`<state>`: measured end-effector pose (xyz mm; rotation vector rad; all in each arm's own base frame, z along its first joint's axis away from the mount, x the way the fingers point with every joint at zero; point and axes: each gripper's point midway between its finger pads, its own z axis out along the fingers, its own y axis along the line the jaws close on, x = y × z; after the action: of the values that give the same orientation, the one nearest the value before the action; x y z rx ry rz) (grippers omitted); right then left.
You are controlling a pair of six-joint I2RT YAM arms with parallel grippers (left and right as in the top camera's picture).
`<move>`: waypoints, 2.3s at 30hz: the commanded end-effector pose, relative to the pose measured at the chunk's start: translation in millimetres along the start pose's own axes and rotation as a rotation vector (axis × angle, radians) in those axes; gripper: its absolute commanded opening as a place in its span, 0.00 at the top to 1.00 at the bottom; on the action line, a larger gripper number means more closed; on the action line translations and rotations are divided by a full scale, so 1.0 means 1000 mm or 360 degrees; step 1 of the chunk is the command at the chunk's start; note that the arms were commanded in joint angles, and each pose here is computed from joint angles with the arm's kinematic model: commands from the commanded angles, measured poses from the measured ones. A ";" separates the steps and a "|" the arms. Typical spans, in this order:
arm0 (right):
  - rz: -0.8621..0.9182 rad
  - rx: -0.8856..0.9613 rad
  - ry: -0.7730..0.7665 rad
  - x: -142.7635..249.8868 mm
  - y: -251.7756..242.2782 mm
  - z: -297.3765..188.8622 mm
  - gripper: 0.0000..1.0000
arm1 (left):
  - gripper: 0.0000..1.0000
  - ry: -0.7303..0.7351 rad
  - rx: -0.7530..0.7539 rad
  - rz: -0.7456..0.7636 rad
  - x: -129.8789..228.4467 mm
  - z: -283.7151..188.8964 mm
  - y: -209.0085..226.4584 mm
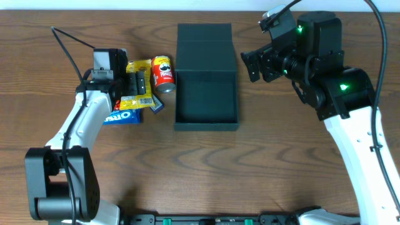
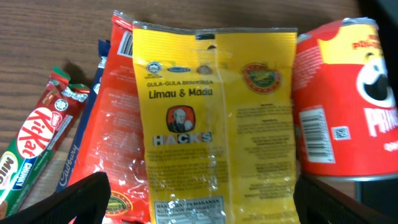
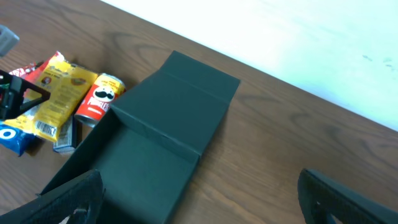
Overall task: Pack container
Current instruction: 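Reach left gripper to the yellow Hacks bag and grasp it, then carry the yellow bag with left gripper into the black box and release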
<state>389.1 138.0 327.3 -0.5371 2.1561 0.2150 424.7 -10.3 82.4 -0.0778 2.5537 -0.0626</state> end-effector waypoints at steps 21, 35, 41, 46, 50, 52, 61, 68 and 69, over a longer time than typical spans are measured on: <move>0.0031 0.0001 -0.0013 -0.002 -0.004 0.002 0.01 | 0.04 0.0097 -0.0224 0.0124 0.017 0.036 0.000; 0.0029 0.0004 -0.0030 -0.005 -0.004 0.002 0.01 | 0.53 0.0127 -0.0227 0.0073 0.016 0.040 -0.001; 0.0028 0.0016 -0.0042 -0.007 -0.006 0.002 0.01 | 0.71 0.0091 -0.0237 0.0071 -0.010 0.027 -0.003; 0.0028 0.0018 -0.0043 -0.007 -0.006 0.002 0.01 | 0.77 0.0071 -0.0242 0.0070 -0.028 0.016 -0.005; 0.0032 0.0076 -0.0035 -0.006 -0.013 0.002 0.01 | 0.82 0.0080 -0.0246 0.0067 -0.039 0.005 -0.006; 0.0056 0.0093 -0.0035 -0.005 -0.018 0.001 0.01 | 0.85 0.0076 -0.0248 0.0032 -0.047 -0.003 -0.007; 0.0178 0.0226 -0.0032 0.002 -0.061 -0.006 0.01 | 0.85 0.0010 -0.0192 0.0021 -0.071 -0.029 -0.035; 0.0267 0.0349 -0.0027 0.011 -0.099 -0.015 0.01 | 0.84 0.0036 -0.0036 0.0121 -0.048 -0.037 -0.119; 0.0279 0.0365 -0.0027 0.012 -0.104 -0.016 0.01 | 0.84 0.0039 -0.0006 0.0144 -0.044 -0.039 -0.135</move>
<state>415.5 48.9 332.5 -0.2647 2.1703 0.0799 448.2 -105.0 131.5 0.0274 2.6148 0.0347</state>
